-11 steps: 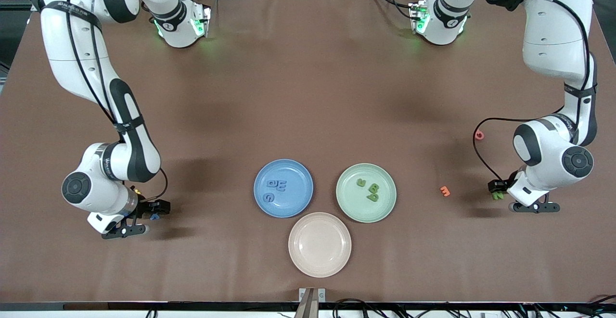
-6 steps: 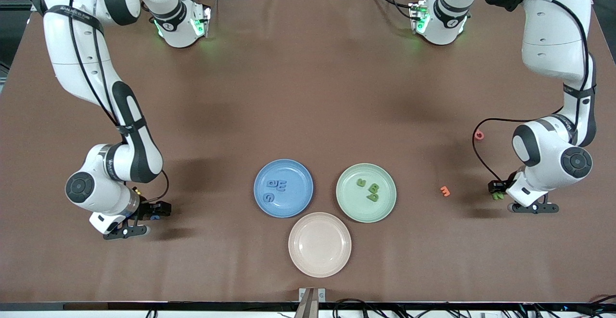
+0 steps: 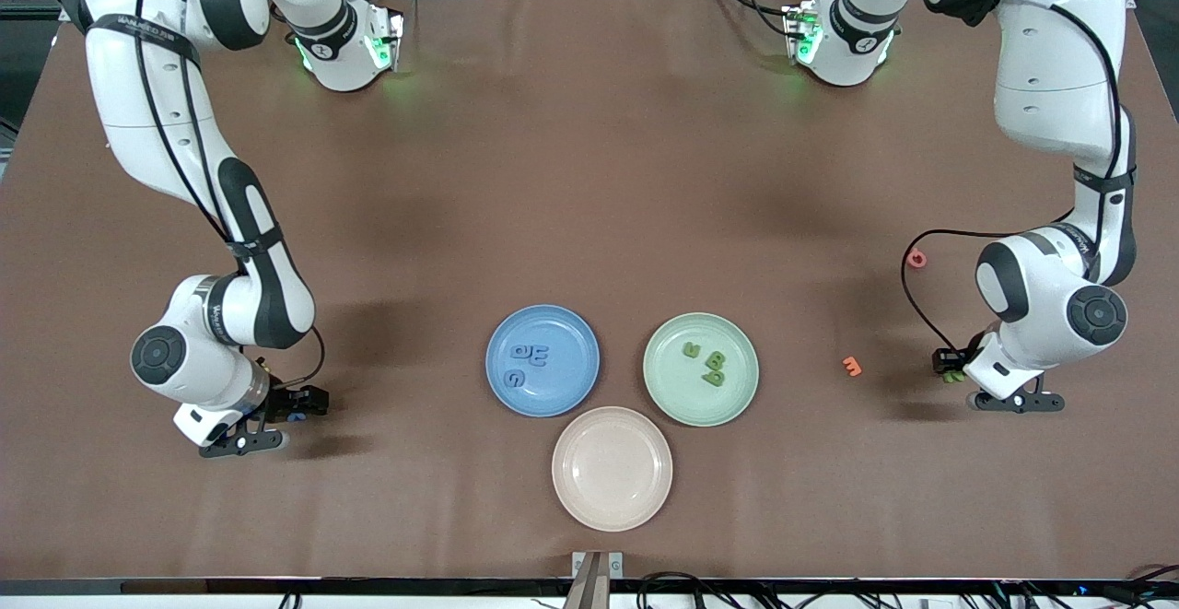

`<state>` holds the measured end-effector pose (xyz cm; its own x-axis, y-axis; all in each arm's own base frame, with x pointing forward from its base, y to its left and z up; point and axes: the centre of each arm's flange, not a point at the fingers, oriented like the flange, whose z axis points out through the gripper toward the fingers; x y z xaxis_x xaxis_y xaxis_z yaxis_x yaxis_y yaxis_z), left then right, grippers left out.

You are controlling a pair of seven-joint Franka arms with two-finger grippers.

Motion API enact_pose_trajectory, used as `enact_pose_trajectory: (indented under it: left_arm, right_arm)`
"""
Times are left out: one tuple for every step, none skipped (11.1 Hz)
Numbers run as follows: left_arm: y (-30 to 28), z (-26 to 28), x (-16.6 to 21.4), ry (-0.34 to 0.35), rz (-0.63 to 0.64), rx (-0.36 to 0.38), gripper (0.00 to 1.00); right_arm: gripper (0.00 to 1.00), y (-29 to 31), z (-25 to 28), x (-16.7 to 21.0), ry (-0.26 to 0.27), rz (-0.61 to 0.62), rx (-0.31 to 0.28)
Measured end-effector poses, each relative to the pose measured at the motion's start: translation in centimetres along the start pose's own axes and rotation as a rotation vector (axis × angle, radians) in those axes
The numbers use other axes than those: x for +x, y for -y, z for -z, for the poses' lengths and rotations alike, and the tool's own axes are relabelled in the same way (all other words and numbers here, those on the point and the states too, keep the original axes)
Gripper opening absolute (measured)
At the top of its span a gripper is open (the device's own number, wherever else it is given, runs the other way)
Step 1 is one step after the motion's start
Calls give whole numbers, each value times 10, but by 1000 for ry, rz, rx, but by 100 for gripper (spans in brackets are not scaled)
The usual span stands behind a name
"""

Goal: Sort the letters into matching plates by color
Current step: 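Grasp the blue X with the right gripper while the left gripper grasps green N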

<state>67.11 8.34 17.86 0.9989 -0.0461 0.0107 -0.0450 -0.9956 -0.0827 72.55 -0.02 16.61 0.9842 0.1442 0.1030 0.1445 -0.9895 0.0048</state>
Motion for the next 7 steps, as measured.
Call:
enact_pose_trajectory:
  left_arm:
    - [-2, 1, 1, -2, -3, -1, 47]
    - [-4, 1, 2, -4, -6, -2, 39]
    - [-5, 2, 4, -7, -8, -1, 33]
    - [-5, 2, 4, -7, -9, -1, 33]
    - [-6, 2, 4, -7, -10, -1, 33]
    - [-7, 2, 5, -8, -14, -1, 33]
    - [-13, 5, 8, -16, -29, -3, 33]
  right_arm:
    - [93, 0, 0, 0, -4, 2, -3]
    - [86, 0, 2, 1, -7, 7, -7]
    - [71, -1, 5, 2, -10, 9, -10]
    - [68, -1, 6, 2, -11, 8, -10]
    - [66, -1, 6, 2, -12, 8, -11]
    - [65, -2, 6, 2, -12, 8, -11]
    - [64, -2, 7, 2, -12, 7, -11]
